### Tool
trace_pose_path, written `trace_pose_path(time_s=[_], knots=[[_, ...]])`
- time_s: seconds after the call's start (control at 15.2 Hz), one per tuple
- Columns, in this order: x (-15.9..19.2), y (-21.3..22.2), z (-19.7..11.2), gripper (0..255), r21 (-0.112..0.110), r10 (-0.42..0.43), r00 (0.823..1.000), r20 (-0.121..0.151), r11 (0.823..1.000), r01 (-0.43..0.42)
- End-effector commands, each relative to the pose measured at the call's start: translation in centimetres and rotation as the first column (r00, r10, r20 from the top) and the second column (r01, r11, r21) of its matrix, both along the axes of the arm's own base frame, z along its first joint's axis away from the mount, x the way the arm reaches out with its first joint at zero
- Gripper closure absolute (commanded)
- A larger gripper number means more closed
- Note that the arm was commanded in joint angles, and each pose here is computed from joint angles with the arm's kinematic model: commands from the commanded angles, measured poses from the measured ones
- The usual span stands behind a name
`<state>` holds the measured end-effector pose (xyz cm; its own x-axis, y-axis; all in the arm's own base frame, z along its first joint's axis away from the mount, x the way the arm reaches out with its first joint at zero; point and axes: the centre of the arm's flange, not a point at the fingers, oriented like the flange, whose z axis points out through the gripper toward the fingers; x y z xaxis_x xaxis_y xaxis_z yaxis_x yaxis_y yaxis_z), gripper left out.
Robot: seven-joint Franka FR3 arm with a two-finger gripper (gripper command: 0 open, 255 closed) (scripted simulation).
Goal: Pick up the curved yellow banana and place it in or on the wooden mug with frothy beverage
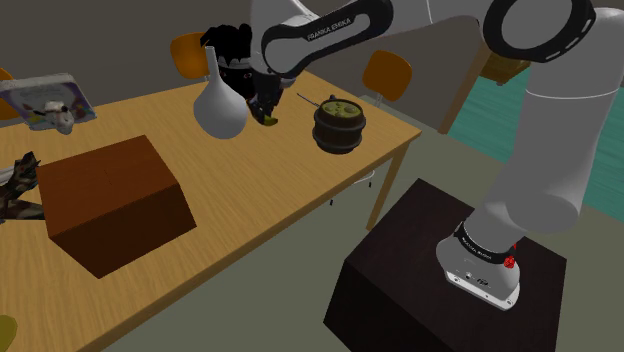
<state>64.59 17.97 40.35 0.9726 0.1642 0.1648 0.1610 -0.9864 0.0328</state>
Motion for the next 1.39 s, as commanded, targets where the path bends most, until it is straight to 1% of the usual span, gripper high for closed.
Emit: trace_pose_path(time_s=[0.0, 1.12, 1.32], knots=[[0.1, 0.0, 1.1, 255, 0.0, 0.0, 1.0, 0.0, 1.0, 0.0], [0.1, 0.0, 9.9, 255, 0.0, 0.0, 1.0, 0.0, 1.0, 0.0], [-1.3, -3.7, 9.9, 255, 0.0, 0.0, 1.0, 0.0, 1.0, 0.0]])
